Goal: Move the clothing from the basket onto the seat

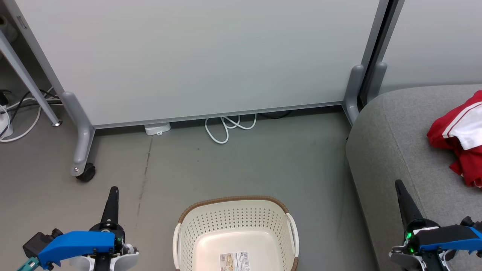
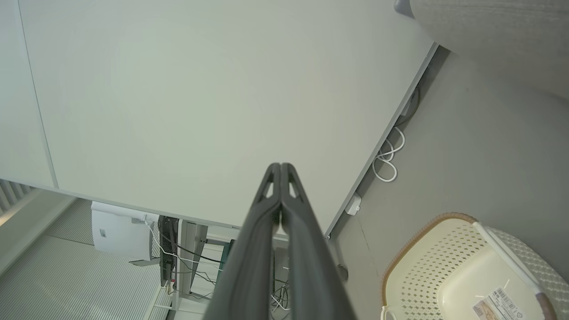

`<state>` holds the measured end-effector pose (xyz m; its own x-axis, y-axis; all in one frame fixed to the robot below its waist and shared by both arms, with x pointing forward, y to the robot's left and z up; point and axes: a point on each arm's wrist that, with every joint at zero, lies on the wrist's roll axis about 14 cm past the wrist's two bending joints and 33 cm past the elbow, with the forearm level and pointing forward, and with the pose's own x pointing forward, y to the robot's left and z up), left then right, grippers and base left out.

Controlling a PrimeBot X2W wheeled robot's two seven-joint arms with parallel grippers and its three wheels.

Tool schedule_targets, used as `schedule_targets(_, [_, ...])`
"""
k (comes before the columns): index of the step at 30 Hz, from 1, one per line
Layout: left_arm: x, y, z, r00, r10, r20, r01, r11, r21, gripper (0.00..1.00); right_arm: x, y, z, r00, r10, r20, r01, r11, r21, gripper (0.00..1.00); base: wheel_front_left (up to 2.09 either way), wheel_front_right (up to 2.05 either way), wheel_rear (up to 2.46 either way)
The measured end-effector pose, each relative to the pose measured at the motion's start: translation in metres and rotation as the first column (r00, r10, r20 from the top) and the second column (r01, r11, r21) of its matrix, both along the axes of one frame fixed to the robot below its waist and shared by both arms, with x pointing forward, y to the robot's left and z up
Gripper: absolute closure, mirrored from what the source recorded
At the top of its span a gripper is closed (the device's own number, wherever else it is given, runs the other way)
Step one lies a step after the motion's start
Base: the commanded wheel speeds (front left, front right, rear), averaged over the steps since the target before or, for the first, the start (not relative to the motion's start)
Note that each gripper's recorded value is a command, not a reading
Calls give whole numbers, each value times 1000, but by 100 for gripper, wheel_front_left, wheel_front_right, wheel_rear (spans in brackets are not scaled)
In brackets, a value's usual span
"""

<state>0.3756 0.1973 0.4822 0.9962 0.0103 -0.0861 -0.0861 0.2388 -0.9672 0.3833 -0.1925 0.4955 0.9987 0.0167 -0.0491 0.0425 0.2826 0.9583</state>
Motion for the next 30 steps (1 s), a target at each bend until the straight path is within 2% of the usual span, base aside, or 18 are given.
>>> schedule_targets(12, [4,2,7,1000,7,24,-5,996,-91,100,1,-2,3,1000,-12,10,10,994,109,100,0,0,0])
schedule_targets(30, [10,3,19,998,11,65,4,977,-213,100,4,-6,8,999,-25,30,17,967,253,100,0,0,0])
